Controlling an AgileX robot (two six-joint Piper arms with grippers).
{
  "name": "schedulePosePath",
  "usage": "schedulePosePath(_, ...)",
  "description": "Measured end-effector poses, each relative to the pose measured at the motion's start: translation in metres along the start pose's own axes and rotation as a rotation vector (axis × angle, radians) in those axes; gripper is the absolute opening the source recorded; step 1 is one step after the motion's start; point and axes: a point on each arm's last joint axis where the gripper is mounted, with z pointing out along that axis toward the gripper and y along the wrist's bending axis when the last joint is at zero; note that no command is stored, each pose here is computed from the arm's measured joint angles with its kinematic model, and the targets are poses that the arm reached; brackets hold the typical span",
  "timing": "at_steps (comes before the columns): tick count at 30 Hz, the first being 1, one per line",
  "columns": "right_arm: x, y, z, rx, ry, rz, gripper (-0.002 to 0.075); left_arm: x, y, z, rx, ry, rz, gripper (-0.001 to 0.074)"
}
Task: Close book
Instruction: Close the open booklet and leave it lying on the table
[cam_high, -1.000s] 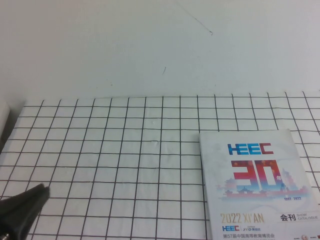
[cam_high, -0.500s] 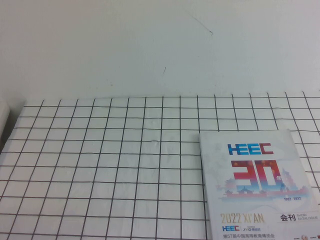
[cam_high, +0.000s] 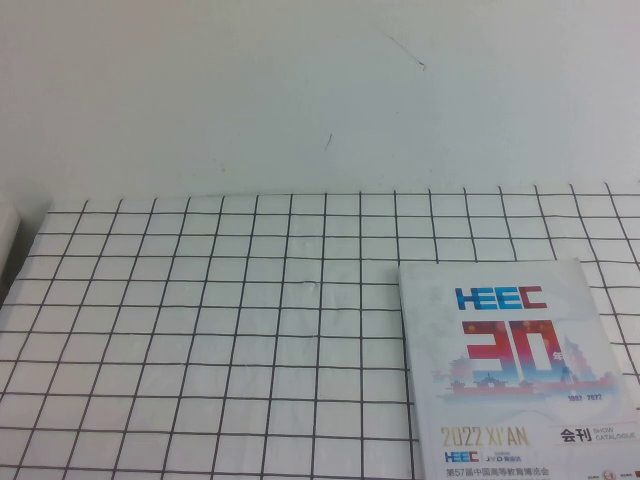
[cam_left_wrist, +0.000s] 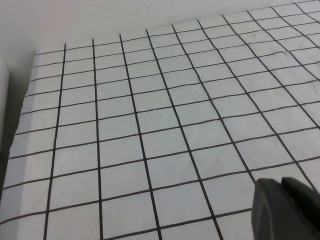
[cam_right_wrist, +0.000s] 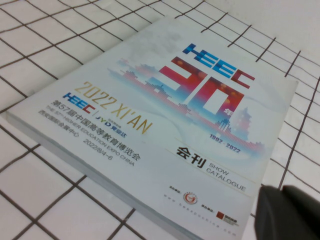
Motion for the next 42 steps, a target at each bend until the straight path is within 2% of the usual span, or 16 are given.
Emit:
schedulePosePath(27, 0.000, -0.002, -0.001, 0.027, -0.024, -0.042, -0.0003, 0.000, 0.000, 0.000, 0.000, 0.000, -0.002, -0.0004)
schedulePosePath(33, -0.009, -0.003, -0.001, 0.042, -0.137, -0.007, -0.0003, 0.000, 0.000, 0.000, 0.000, 0.000, -0.002, -0.0004)
schedulePosePath(37, -0.010, -0.007, -0.003, 0.124, -0.153, 0.094, -0.0003, 0.000, 0.000, 0.000, 0.000, 0.000, -0.002, -0.0004)
schedulePosePath(42, 0.000, -0.013, -0.006, 0.271, -0.054, 0.221, -0.0003, 0.000, 0.000, 0.000, -0.001, -0.002, 0.000, -0.0004)
